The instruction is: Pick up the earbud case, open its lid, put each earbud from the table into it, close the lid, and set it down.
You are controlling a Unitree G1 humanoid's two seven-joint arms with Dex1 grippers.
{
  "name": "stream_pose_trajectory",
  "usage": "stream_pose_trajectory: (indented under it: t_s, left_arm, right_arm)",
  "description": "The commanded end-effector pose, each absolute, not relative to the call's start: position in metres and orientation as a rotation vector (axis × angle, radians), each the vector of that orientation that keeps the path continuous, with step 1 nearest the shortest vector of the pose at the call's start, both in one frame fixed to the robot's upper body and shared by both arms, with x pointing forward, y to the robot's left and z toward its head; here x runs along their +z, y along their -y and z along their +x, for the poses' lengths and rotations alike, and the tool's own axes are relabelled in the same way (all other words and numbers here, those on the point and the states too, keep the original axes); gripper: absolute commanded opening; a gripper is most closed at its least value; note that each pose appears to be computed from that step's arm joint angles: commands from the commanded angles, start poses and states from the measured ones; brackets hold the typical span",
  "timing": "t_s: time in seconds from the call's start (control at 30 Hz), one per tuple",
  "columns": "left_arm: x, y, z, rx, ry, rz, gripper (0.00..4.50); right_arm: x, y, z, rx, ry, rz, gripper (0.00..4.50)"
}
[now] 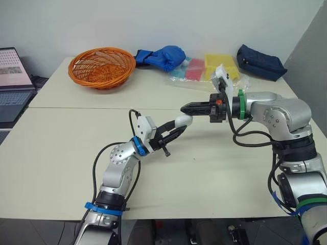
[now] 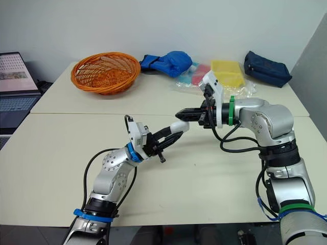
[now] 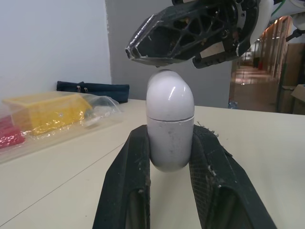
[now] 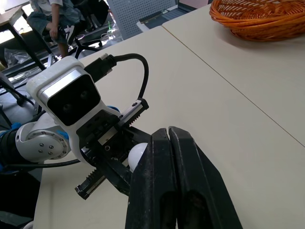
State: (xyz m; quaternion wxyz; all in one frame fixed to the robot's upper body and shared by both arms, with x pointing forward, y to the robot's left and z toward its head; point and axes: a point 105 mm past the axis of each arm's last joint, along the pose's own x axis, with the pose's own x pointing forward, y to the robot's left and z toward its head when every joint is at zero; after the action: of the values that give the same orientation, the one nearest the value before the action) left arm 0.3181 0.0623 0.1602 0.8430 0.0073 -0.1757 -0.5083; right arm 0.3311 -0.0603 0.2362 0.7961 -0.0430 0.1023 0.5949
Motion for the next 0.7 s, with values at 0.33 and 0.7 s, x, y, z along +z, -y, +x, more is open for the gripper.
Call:
stream_pose_trajectory:
  t_s: [0.33, 0.7]
  left_arm:
    - [0.177, -0.060, 0.319, -1.084, 0.429, 0.034, 0.73]
    - [0.158, -0.077, 0.327, -1.196, -0.019, -0.183, 0.73]
  right_arm:
    - [0.238, 0.069, 0.338, 1.092, -0.060, -0.194, 0.04]
    - [0.253, 0.091, 0.290, 1.221, 0.112, -0.124, 2.42]
